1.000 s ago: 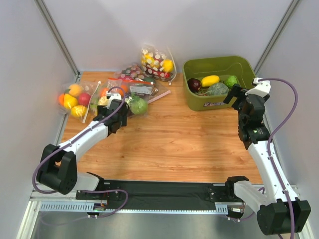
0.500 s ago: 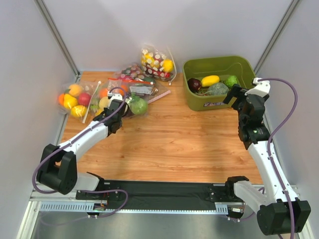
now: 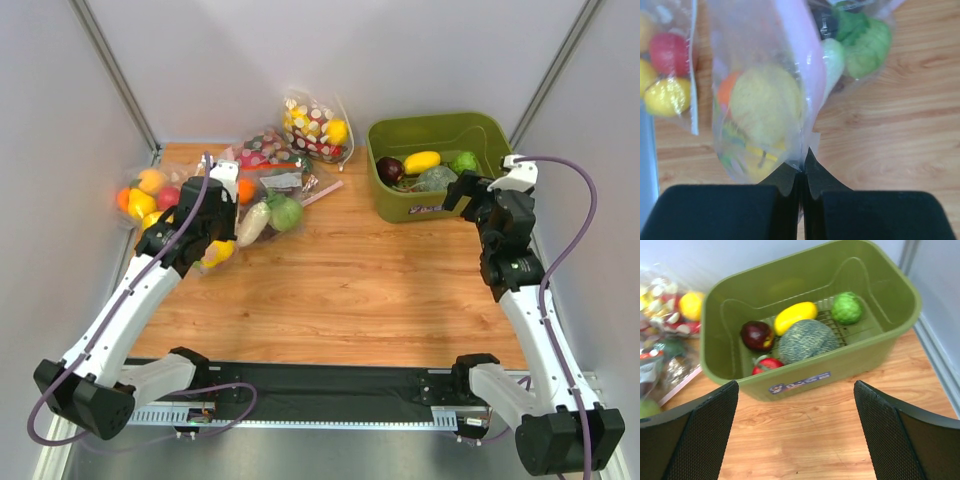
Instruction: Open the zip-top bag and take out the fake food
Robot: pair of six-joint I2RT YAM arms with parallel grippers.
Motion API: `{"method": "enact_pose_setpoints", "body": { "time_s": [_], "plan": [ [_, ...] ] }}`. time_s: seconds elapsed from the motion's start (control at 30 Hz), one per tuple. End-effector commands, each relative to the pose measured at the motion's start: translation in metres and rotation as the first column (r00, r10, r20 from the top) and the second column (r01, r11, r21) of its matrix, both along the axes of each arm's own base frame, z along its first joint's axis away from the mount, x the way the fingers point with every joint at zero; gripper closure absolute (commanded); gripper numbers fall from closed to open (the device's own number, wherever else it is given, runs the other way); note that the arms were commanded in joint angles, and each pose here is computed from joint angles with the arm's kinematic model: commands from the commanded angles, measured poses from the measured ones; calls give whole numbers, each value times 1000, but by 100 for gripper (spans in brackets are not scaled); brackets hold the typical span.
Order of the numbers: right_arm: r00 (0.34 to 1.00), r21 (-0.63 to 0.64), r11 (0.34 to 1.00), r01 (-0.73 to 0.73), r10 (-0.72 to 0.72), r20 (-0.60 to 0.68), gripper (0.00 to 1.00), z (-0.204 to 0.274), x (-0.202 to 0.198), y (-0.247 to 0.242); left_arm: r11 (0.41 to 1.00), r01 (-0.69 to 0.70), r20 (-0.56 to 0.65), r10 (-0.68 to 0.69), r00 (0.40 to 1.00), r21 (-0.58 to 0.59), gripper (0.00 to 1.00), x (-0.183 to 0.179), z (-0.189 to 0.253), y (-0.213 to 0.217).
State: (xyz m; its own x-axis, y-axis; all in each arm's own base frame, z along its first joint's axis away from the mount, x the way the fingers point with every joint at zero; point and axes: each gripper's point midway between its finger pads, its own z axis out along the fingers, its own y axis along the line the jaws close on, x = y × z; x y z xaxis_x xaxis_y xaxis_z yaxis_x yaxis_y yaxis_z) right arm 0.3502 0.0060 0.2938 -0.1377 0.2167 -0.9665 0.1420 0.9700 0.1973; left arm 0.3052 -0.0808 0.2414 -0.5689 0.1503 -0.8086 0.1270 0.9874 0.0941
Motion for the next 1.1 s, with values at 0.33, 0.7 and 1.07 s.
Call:
{"method": "enact_pose_setpoints", "body": {
  "time_s": [0.33, 0.7, 1.07],
  "plan": [
    [770, -132, 780, -612, 625, 124, 3, 54, -28, 125, 742, 652, 39, -655, 755, -155, 100, -78, 63, -83],
    [421, -294, 445, -846, 895, 146, 2, 87, -91, 210, 479, 828, 153, -831, 535, -291, 100, -115, 95, -123],
    [192, -431, 196, -881, 980, 54, 2, 70, -125, 287, 262, 878, 46, -951, 305, -400, 100, -134, 67, -157]
  ]
}}
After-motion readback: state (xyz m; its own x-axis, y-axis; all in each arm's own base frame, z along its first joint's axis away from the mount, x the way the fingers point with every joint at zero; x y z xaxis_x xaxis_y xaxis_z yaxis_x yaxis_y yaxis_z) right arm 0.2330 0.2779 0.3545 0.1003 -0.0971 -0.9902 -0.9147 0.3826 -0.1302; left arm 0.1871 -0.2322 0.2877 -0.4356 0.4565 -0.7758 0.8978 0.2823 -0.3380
